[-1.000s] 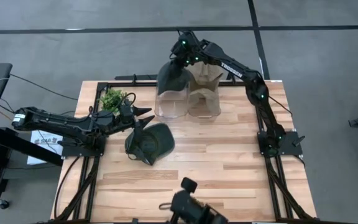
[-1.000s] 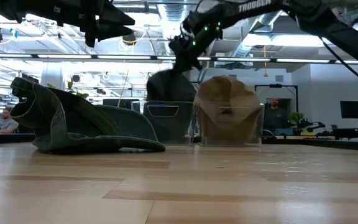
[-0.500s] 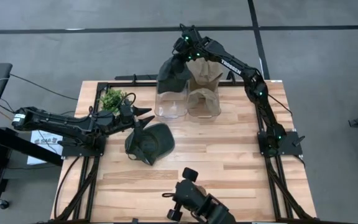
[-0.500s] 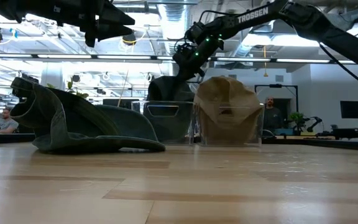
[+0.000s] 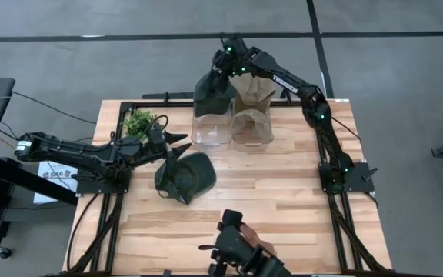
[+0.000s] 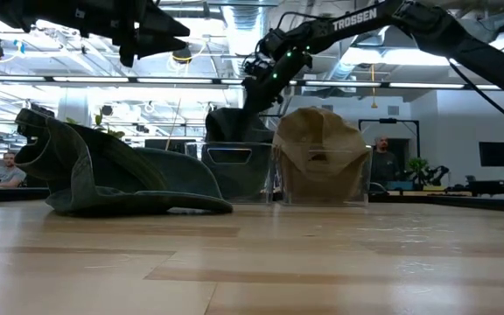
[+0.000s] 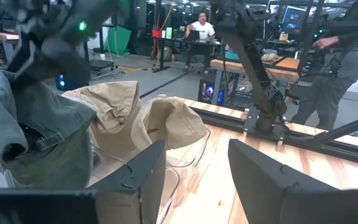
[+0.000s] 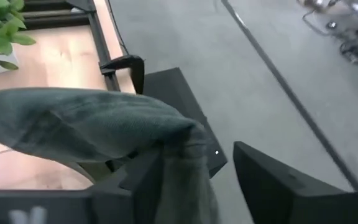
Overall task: Pick & Place hat
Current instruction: Put the black cap into the left transparent bin
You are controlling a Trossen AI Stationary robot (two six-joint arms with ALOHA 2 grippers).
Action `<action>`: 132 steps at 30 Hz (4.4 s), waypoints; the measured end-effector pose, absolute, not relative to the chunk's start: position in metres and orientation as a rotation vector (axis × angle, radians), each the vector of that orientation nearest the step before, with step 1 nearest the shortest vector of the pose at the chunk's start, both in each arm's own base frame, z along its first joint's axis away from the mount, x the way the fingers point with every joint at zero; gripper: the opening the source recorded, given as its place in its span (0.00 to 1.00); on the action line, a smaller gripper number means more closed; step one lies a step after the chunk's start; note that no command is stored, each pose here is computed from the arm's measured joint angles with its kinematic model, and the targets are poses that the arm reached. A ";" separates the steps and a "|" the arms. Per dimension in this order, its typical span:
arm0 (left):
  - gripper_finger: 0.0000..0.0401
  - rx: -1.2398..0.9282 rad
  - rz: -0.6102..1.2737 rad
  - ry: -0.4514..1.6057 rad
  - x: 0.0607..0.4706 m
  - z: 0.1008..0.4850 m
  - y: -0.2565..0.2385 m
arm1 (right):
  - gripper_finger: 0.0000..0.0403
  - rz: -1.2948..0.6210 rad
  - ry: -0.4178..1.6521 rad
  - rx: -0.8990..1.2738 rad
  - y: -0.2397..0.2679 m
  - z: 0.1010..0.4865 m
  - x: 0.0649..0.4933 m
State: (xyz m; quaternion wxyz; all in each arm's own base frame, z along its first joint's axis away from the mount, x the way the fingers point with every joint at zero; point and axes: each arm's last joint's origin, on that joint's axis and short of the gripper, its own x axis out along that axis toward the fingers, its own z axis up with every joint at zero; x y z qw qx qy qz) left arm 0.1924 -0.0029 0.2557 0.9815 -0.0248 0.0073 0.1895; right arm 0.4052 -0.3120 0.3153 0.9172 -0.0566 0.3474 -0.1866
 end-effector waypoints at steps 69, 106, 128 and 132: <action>0.43 -0.180 0.175 0.043 0.192 0.244 -0.009 | 0.00 -0.785 0.894 -0.286 -0.220 0.273 0.282; 0.43 -0.182 0.174 0.037 0.192 0.244 -0.009 | 0.00 -0.236 0.110 -0.179 -0.112 0.292 0.200; 0.43 -0.185 0.173 0.021 0.192 0.246 -0.009 | 0.00 -0.003 0.104 -0.189 0.014 0.170 0.235; 0.43 -0.185 0.173 0.021 0.192 0.246 -0.009 | 0.00 0.003 0.163 -0.173 0.016 0.157 0.254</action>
